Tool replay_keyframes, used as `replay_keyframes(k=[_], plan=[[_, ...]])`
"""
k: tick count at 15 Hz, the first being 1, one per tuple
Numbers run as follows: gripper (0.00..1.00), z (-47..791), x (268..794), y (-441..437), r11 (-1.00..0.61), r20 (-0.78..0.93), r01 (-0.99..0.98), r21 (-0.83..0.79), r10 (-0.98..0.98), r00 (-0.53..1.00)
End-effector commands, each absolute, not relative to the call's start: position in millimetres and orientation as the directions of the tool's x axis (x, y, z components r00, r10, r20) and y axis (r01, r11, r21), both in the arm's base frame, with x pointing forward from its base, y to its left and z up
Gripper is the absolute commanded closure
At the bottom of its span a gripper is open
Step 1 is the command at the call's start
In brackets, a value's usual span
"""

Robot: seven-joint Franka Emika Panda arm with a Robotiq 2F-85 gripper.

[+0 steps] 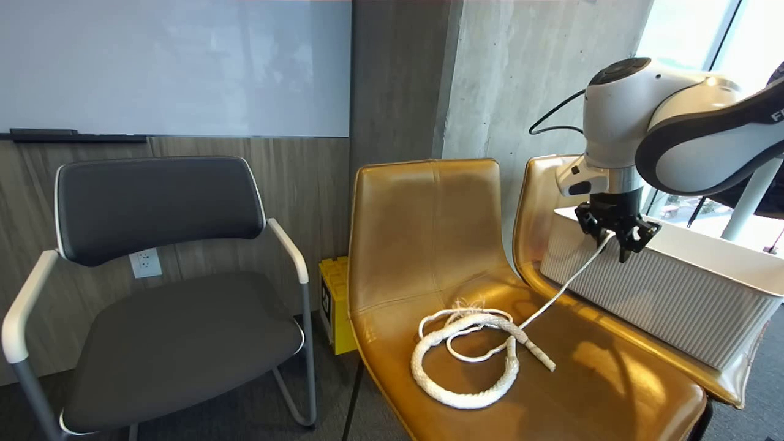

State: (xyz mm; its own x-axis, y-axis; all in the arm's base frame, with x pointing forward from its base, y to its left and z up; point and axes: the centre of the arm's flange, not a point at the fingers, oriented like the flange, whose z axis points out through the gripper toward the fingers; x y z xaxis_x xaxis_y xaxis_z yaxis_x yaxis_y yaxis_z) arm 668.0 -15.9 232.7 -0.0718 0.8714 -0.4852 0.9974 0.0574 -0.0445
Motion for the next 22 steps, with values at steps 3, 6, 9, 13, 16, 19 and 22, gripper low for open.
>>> replay_keyframes(k=[3,6,9,13,16,19,22], plan=[[1.00,236,670,-12,0.070,-0.494,0.997,-0.028,0.866,-0.075],[1.00,242,670,-1,0.074,-0.493,0.997,-0.024,0.866,-0.077],[0.99,257,675,39,0.088,-0.477,0.996,-0.003,0.876,-0.078],[0.99,286,685,135,0.133,-0.429,0.989,0.059,0.898,-0.095],[0.99,314,687,223,0.153,-0.355,0.983,0.098,0.928,-0.109],[0.99,340,679,306,0.180,-0.284,0.977,0.117,0.949,-0.141],[0.99,355,668,359,0.217,-0.249,0.968,0.126,0.951,-0.180]])
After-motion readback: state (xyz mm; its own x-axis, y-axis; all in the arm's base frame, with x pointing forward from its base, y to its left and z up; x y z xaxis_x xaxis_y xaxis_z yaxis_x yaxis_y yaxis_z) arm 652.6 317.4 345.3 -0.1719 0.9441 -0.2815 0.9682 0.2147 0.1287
